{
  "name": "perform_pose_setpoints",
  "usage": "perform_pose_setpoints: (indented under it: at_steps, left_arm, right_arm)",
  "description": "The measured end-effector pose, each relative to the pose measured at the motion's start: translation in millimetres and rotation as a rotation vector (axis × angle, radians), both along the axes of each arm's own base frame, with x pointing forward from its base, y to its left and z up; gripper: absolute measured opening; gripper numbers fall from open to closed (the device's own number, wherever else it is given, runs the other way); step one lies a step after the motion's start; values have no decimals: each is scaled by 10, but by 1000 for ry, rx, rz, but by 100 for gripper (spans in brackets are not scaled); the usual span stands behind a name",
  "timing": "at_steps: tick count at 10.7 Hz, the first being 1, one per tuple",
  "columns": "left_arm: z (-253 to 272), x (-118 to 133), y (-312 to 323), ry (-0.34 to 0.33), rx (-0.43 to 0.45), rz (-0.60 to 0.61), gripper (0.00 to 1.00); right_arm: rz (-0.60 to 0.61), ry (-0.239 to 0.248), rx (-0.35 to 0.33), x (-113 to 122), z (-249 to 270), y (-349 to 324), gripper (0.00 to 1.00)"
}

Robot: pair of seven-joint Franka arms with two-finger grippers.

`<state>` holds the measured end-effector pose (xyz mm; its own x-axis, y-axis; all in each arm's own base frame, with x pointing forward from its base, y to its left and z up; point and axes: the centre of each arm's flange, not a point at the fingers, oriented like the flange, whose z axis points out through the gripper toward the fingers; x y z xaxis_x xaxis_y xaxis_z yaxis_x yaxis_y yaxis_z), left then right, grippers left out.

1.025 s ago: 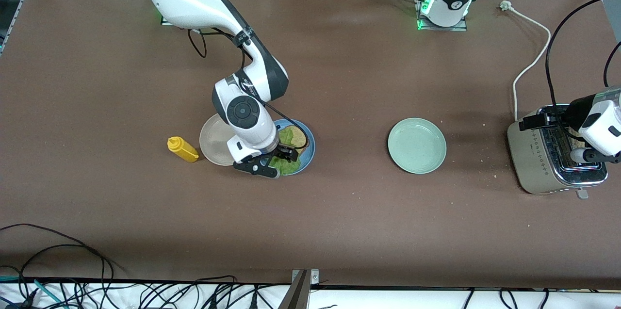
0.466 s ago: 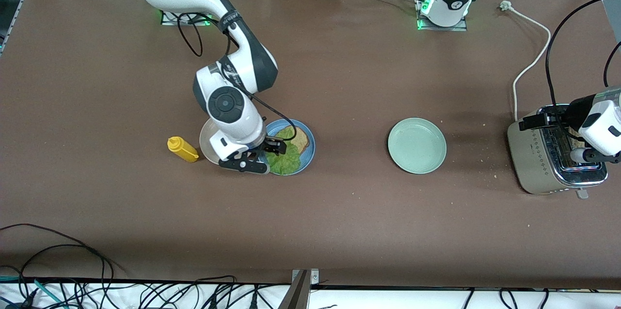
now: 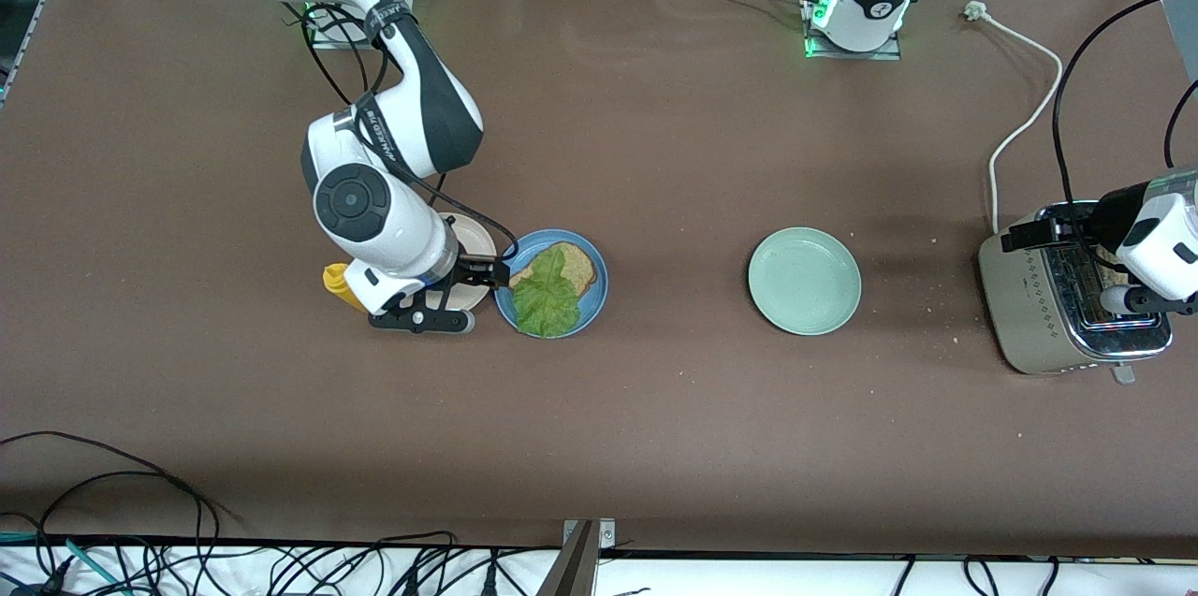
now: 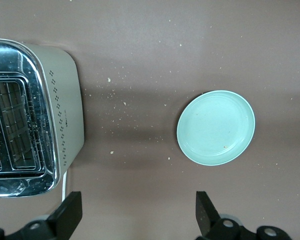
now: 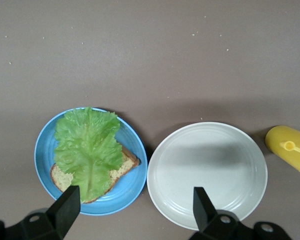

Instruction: Make sandwich in blue plate with both arms

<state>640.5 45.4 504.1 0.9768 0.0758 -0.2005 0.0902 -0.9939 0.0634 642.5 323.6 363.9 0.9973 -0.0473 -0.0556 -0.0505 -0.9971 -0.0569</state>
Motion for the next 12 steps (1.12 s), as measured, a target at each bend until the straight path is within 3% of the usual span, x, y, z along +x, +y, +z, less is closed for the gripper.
perform_pose_setpoints:
  at_steps: [3,8,12]
  left_arm:
    - [-8,-6,93,2,4,16,100]
    - [-127,-60,582,22,28,21,100]
    - [-354,-128,1223,52,66,13,100]
  right_arm:
    - [57,0,4,-7,5,-25,100]
    - [203,2,30,122,137,-775,100]
    - [355,48,72,89,307,-1152,100]
